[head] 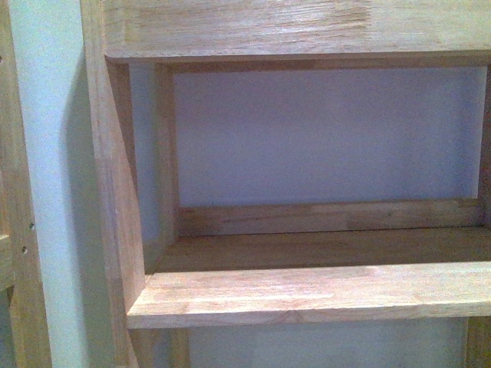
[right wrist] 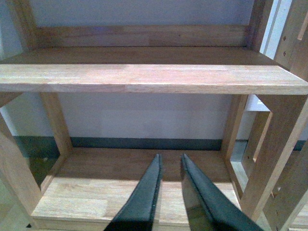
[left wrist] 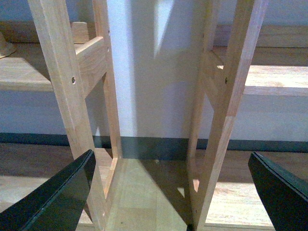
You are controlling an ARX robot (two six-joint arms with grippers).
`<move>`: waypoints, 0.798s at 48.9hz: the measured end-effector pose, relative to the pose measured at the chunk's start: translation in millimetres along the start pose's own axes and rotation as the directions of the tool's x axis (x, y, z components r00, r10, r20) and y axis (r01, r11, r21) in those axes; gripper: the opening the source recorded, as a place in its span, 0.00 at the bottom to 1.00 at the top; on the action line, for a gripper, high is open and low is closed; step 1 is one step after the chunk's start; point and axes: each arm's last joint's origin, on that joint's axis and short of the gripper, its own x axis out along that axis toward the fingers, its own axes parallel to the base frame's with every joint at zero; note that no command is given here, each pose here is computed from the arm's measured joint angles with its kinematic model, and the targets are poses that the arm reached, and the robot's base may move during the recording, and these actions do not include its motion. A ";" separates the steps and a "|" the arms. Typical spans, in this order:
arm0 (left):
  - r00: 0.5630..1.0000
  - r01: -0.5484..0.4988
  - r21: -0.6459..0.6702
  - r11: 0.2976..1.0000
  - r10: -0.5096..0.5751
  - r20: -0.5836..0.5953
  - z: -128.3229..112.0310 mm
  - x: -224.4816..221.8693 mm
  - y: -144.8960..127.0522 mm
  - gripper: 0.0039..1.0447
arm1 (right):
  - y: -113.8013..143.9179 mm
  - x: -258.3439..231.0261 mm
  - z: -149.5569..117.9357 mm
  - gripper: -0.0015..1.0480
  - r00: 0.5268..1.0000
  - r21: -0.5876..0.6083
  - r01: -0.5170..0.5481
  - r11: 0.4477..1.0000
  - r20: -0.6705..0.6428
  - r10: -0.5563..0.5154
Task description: Put away toys
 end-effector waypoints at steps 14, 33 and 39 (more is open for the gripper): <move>1.000 0.000 0.000 1.000 0.000 0.000 0.0 0.0 0.0 0.94 | 0.0 0.0 0.0 0.56 1.000 0.000 0.000 1.000 0.000 0.000; 1.000 0.000 0.000 1.000 0.000 0.000 -0.1 0.0 0.0 0.94 | 0.0 0.0 0.0 0.94 1.000 0.000 0.000 1.000 0.000 0.000; 1.000 0.000 0.000 1.000 0.000 0.000 -0.1 0.0 0.0 0.94 | 0.0 0.0 0.0 0.94 1.000 0.000 0.000 1.000 0.000 0.000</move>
